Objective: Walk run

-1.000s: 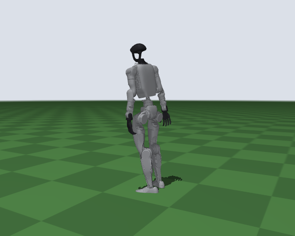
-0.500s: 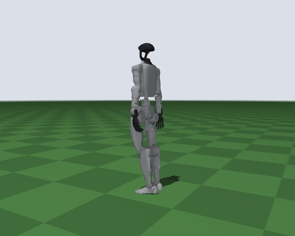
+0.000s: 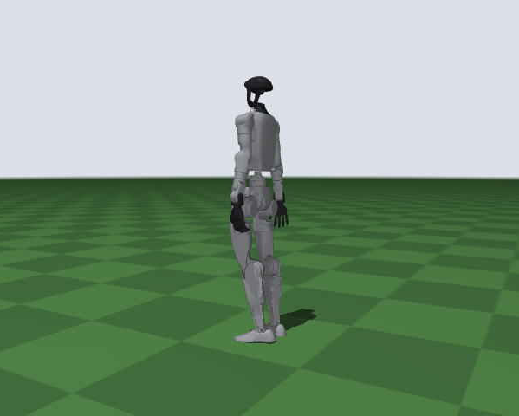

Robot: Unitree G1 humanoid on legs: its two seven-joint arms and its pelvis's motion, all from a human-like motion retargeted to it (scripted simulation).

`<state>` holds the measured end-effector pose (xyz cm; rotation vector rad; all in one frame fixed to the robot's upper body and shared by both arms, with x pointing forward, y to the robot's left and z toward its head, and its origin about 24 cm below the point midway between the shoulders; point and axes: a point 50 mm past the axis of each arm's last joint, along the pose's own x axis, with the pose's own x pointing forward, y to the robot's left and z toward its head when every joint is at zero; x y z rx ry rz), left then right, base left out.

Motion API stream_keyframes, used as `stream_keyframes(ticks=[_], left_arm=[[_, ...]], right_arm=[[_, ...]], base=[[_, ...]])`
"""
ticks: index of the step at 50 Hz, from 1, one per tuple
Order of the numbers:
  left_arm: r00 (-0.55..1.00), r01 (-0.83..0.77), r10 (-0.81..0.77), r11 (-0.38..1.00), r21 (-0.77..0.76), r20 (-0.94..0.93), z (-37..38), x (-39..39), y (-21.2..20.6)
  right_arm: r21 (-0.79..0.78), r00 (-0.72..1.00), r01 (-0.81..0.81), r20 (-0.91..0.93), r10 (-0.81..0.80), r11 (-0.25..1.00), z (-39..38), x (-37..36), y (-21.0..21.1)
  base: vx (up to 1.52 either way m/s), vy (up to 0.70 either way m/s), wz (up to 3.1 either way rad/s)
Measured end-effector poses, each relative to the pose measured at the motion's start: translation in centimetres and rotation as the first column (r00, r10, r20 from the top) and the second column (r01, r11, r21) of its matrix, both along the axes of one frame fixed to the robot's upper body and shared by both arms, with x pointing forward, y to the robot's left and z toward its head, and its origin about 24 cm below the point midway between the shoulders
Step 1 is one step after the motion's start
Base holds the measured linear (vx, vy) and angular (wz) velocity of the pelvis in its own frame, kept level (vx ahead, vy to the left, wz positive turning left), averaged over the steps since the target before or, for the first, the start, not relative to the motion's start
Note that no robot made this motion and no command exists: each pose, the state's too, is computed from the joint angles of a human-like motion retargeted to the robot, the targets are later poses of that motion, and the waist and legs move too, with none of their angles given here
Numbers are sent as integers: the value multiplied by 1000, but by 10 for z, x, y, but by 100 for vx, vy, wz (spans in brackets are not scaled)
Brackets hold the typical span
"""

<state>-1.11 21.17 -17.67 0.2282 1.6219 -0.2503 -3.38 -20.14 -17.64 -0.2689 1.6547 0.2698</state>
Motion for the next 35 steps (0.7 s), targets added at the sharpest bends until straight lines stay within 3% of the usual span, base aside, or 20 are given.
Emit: stream_keyframes(ticks=[12, 26, 30, 35], left_arm=[[995, 34, -35, 999, -13, -92, 2, -21, 3], [999, 36, -37, 999, -18, -28, 0, -6, -1], [998, 55, -55, 998, -2, 24, 0, 2, 1], [990, 33, -39, 999, 41, 138, 1, 12, 3]], right_arm=[[0, 1000, -8, -9, 8, 1000, 1, -3, -3], [-5, 999, -27, 25, 27, 1000, 0, 2, -5], [-12, 997, -20, 74, 21, 1000, 0, 9, -4], [13, 966, -6, 260, 3, 1000, 0, 38, 0]], base=[[-4, -2, 5], [0, -1, -1], [2, -3, -5], [4, -6, 4]])
